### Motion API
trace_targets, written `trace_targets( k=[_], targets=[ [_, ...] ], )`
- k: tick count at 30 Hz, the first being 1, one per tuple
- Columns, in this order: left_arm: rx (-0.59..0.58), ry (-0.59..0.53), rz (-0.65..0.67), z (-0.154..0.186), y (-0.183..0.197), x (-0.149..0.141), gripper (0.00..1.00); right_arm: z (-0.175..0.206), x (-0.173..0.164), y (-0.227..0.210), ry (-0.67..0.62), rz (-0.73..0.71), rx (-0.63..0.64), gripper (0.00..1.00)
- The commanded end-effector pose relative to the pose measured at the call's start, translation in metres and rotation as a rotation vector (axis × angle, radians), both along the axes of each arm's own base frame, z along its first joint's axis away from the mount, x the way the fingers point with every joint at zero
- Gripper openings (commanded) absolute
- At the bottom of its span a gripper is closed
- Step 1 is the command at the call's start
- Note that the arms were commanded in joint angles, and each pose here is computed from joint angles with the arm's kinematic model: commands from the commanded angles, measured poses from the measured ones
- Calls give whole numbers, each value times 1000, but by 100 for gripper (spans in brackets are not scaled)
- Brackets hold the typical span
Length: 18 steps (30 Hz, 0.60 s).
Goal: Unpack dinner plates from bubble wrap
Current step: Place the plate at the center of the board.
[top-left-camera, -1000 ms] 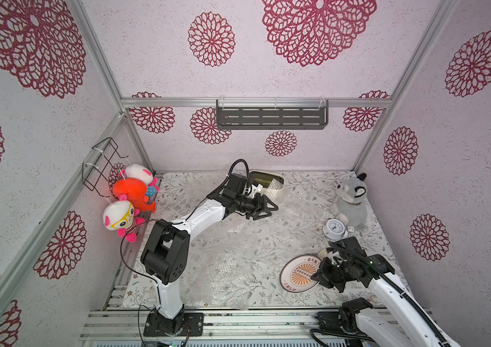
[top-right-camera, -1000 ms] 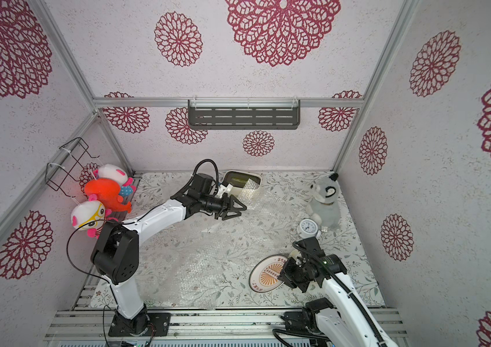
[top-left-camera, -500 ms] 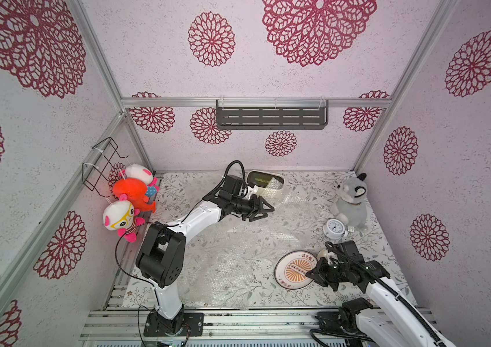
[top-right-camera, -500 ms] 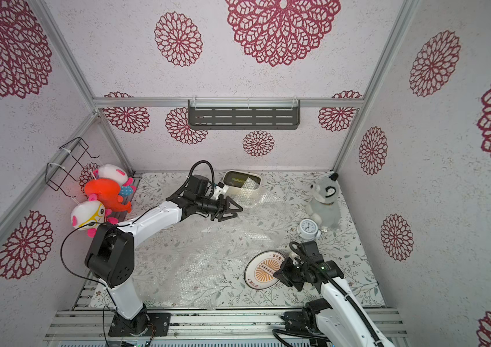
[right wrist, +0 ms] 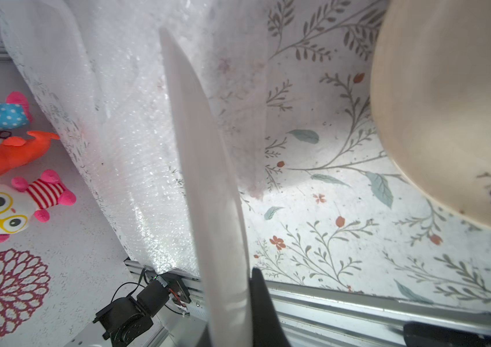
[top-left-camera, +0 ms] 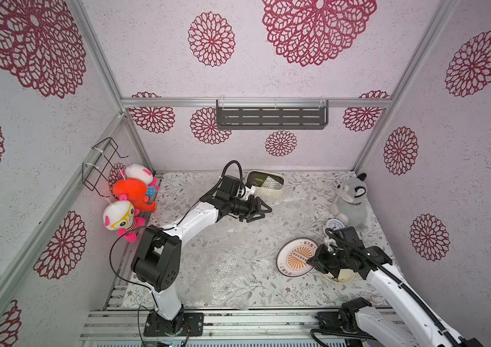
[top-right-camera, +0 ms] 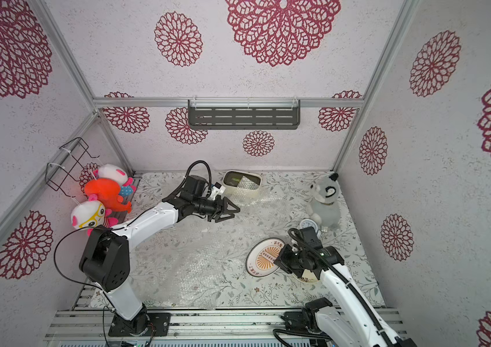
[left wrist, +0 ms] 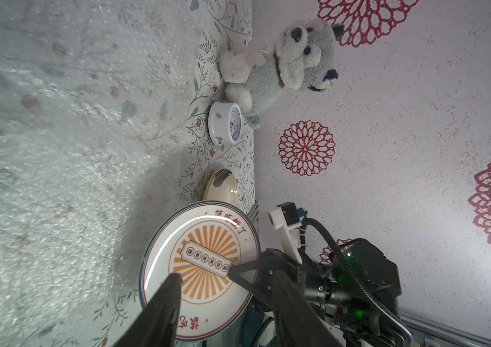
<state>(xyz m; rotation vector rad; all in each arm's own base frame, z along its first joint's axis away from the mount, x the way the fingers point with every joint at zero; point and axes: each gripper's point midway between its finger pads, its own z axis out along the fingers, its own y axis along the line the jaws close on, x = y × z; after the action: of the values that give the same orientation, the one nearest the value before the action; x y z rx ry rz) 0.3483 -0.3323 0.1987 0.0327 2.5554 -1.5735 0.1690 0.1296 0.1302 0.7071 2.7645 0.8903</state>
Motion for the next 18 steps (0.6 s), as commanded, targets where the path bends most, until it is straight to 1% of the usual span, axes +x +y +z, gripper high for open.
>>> trace_targets(
  k=[1,4,8,13,18],
  targets=[
    [-11,-33,14,6,3,3,52,-6,-43,-14,117,7,-43,0],
    [-17,-33,22,6,1,6,52,-15,-66,-21,172,10,-56,0],
    [-19,-29,26,4,-1,9,52,-26,-82,-20,210,16,-27,0],
    [-13,-25,31,3,-1,10,52,-44,-86,-18,246,35,-20,0],
    [-3,-16,34,1,1,7,52,-62,-72,-9,236,35,10,0]
  ],
)
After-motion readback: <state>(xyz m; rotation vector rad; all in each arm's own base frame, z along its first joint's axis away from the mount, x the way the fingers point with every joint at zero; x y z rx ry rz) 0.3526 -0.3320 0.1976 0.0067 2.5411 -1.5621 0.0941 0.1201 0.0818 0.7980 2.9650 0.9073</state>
